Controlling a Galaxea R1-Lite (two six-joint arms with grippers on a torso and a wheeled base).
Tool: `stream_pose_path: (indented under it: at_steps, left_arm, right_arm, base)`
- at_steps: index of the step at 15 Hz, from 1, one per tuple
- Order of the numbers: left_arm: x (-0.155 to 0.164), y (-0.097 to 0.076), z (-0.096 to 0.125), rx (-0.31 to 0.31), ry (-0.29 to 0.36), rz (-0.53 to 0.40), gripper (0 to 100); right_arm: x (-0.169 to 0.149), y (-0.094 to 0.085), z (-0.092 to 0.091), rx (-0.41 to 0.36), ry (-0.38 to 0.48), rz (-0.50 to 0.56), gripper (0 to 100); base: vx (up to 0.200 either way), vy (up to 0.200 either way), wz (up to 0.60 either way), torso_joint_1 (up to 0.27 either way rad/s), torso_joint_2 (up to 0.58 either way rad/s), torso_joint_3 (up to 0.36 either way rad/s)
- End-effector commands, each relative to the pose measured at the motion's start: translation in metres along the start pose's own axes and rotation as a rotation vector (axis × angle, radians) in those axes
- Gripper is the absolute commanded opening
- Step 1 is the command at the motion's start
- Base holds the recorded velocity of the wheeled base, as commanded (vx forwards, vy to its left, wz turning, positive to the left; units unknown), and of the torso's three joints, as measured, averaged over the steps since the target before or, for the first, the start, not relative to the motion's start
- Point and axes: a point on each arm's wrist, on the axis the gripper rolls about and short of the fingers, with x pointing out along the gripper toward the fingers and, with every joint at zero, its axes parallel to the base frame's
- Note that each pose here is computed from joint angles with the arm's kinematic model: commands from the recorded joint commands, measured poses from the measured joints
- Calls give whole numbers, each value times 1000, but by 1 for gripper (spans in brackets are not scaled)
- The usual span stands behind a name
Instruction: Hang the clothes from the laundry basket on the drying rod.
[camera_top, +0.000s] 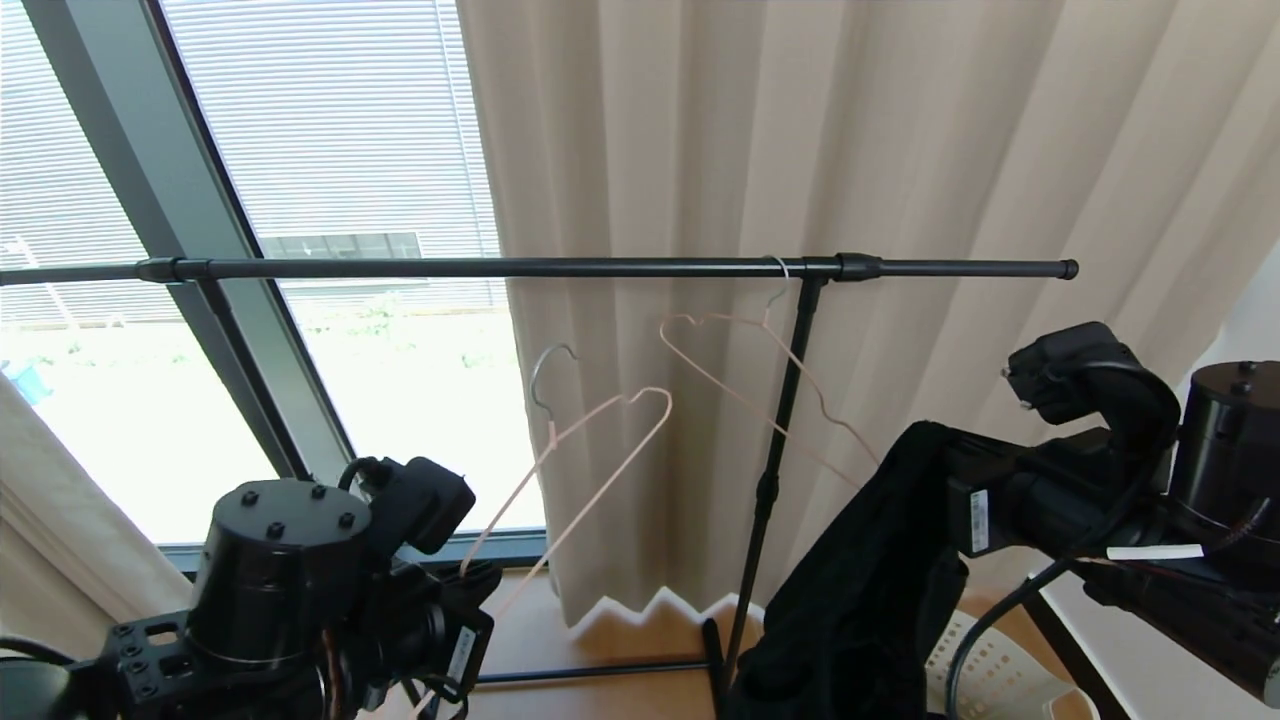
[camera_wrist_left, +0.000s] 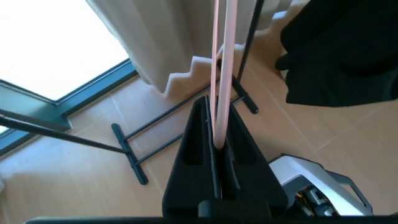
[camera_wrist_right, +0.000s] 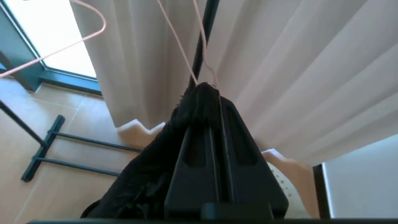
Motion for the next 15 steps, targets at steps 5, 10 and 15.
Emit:
stream_pose_path:
  at_steps: [5, 10, 15]
  left_arm:
    - [-36, 23, -41, 45, -109, -91, 0]
    - [-47, 20, -47, 61, -151, -273, 0]
    - [-49, 17, -46, 113, -174, -367, 0]
  right_arm:
    - [24, 23, 10, -70, 5, -119, 0]
    - [40, 31, 21, -61, -9, -219, 0]
    - [50, 35, 35, -70, -37, -263, 0]
  base:
    - [0, 0, 0, 0, 0, 0]
    - [0, 0, 0, 0, 0, 0]
    - [0, 0, 0, 0, 0, 0]
